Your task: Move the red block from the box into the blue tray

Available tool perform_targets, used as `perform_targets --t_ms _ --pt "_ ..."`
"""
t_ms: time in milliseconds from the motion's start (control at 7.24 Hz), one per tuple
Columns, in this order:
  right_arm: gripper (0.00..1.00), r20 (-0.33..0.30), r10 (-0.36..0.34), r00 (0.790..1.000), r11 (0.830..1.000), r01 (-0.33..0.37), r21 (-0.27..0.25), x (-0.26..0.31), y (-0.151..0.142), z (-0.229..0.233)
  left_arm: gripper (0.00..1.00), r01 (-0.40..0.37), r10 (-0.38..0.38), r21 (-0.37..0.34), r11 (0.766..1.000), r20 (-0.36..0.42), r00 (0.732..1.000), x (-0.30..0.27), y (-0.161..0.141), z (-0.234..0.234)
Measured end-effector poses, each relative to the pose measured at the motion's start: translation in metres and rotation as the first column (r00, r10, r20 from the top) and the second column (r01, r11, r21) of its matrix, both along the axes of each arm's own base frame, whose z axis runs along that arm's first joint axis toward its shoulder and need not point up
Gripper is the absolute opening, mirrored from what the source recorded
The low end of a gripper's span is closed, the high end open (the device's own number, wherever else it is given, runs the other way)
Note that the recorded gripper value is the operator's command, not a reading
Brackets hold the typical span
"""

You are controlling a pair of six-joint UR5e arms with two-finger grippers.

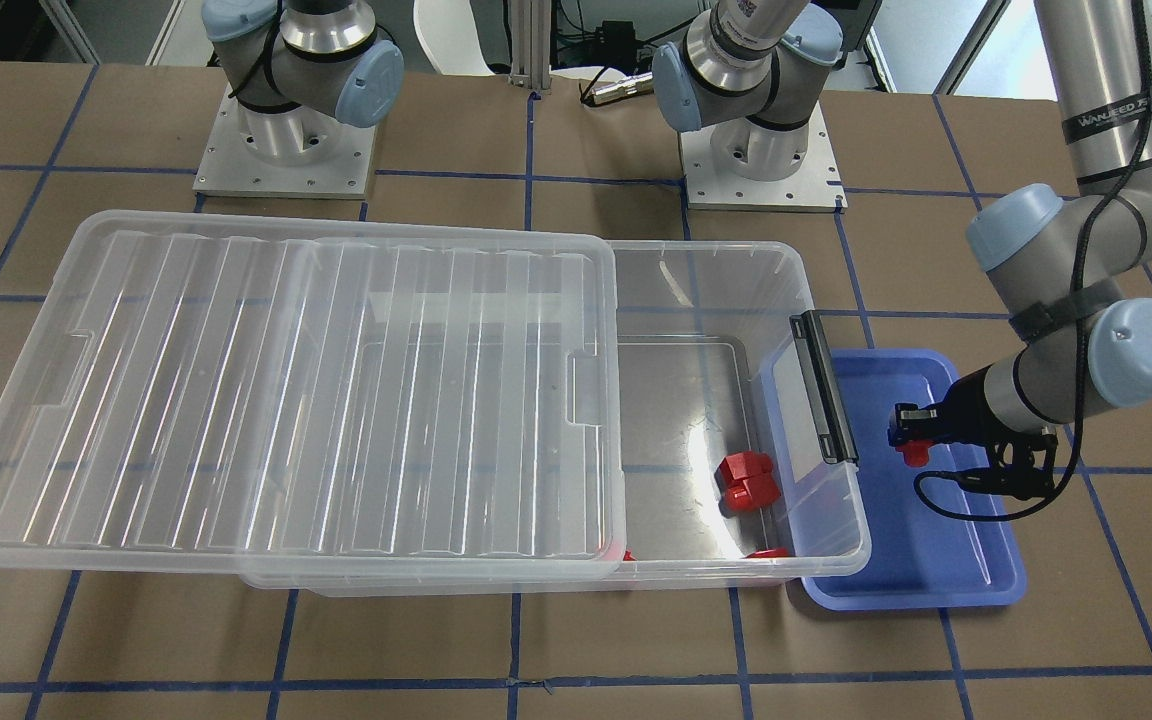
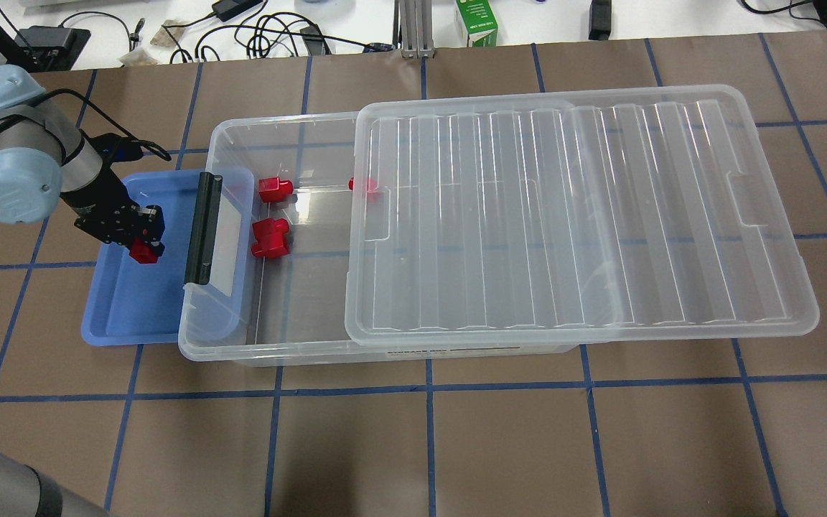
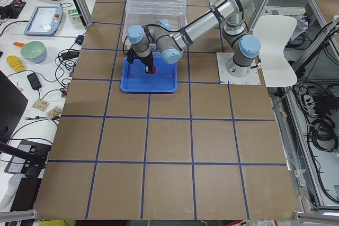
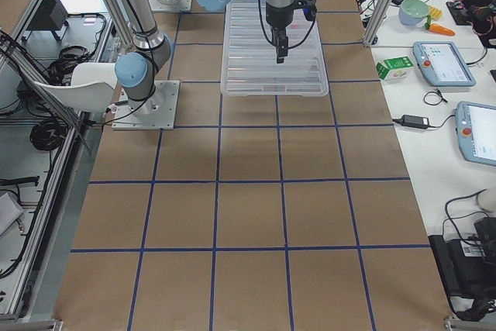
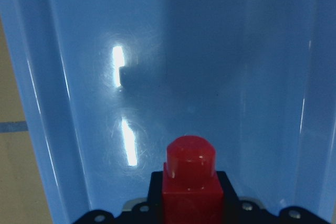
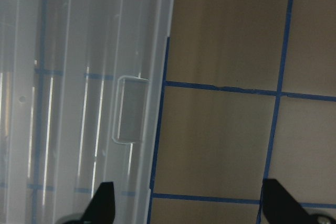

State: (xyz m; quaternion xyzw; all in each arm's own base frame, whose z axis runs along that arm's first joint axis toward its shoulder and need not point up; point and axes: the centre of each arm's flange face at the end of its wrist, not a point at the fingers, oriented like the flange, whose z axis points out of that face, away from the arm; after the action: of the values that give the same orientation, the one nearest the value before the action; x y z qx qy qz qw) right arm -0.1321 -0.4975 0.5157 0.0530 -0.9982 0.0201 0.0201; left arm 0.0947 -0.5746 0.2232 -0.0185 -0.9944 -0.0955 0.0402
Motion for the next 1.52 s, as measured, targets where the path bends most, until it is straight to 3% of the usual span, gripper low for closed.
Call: perform_targets --t_ms 276,415,553,691,829,967,1106,1382,1520 --pt "1.0 0.03 -0.005 1.0 0.999 0.003 0.043 -0.043 0.013 -0.04 0.0 0.0 0.0 0.016 1.0 -0.008 1.0 0.002 -0.004 -0.021" --pt "1.0 0.038 -0.006 0.999 0.998 0.004 0.055 -0.05 0.014 -0.07 0.1 -0.002 0.002 0.022 1.0 -0.01 1.0 0.003 -0.005 -0.028" --pt "1.0 0.045 -0.004 0.999 0.998 0.001 0.063 -0.052 0.015 -0.102 0.35 -0.002 0.003 0.028 1.0 -0.012 1.0 0.003 -0.005 -0.033" --pt "1.0 0.045 0.0 0.999 0.998 -0.003 0.063 -0.051 0.016 -0.129 0.4 -0.002 0.003 0.032 0.999 -0.013 1.0 0.003 -0.006 -0.037" --pt "1.0 0.045 0.002 0.999 0.998 -0.005 0.062 -0.051 0.016 -0.151 0.56 -0.002 0.003 0.036 0.999 -0.013 1.0 0.003 -0.006 -0.039" --pt "1.0 0.047 -0.002 0.999 0.998 -0.001 0.065 -0.05 0.014 -0.163 0.59 -0.002 0.003 0.038 0.999 -0.013 1.0 0.004 -0.006 -0.04" --pt "1.0 0.049 -0.02 0.999 0.997 0.016 0.069 -0.049 0.013 -0.17 0.8 -0.002 0.003 0.037 0.999 -0.011 1.0 0.004 -0.006 -0.039" --pt "1.0 0.051 -0.058 0.997 0.996 0.054 0.073 -0.042 0.01 -0.174 1.0 -0.001 0.002 0.034 0.999 -0.007 1.0 0.004 -0.008 -0.035" --pt "1.0 0.05 -0.059 0.997 0.996 0.055 0.073 -0.031 0.006 -0.174 1.0 -0.001 0.001 0.029 1.0 -0.005 1.0 0.002 -0.008 -0.029"
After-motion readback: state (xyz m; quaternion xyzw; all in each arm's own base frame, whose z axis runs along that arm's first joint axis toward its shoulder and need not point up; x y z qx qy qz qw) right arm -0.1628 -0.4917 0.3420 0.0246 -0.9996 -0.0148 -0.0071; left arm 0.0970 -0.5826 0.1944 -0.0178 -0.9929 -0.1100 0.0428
